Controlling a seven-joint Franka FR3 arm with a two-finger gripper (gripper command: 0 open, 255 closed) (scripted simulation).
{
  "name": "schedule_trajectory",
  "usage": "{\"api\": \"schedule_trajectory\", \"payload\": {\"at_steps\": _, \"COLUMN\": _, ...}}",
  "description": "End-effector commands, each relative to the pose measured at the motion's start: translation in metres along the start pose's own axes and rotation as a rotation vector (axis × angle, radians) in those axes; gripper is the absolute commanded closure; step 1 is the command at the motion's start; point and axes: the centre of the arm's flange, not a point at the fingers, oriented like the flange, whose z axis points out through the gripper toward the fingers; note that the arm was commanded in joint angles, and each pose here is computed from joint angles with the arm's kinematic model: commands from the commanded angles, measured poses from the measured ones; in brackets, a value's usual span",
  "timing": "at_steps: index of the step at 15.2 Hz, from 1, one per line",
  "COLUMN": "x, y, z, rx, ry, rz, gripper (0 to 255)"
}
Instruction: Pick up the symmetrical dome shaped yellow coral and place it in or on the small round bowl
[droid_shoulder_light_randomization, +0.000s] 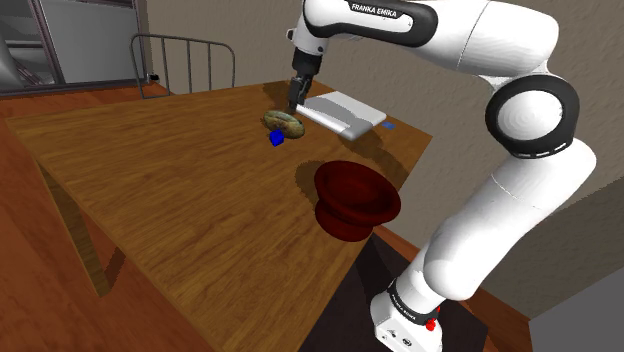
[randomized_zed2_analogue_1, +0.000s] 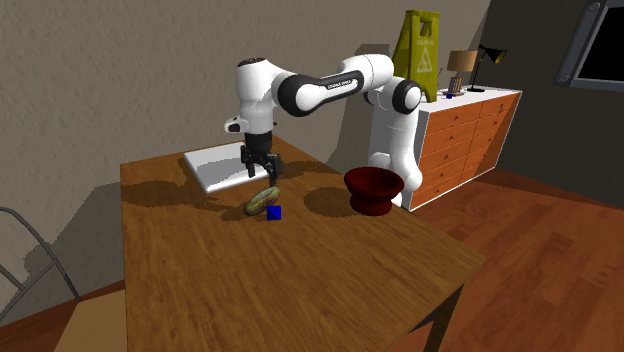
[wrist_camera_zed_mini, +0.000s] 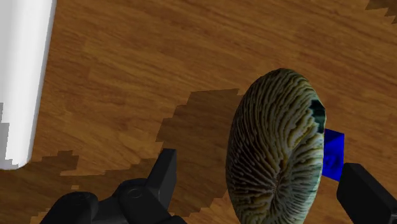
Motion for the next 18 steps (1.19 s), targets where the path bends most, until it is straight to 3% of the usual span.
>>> {"api": "schedule_trajectory", "payload": {"at_steps": 1, "x": 0.022, "y": 0.0, "z": -0.003, "rx": -0.012, "ry": -0.001, "rz": -0.041, "gripper": 0}}
{"api": "schedule_trajectory", "payload": {"at_steps": 9, "x": 0.022, "y": 0.0, "z": 0.037, "rx": -0.012, "ry": -0.001, "rz": -0.041, "gripper": 0}}
{"api": "schedule_trajectory", "payload": {"at_steps": 16, "x": 0.022, "y": 0.0, "z": 0.037, "rx": -0.012, "ry": -0.001, "rz": -0.041, "gripper": 0}}
{"api": "schedule_trajectory", "payload": {"at_steps": 17, "x": 0.022, "y": 0.0, "z": 0.037, "rx": -0.012, "ry": -0.001, "rz": -0.041, "gripper": 255}}
{"api": "schedule_trajectory", "payload": {"at_steps": 18, "x": 0.022, "y": 0.0, "z": 0.037, "rx": -0.012, "ry": -0.001, "rz": -0.041, "gripper": 255}}
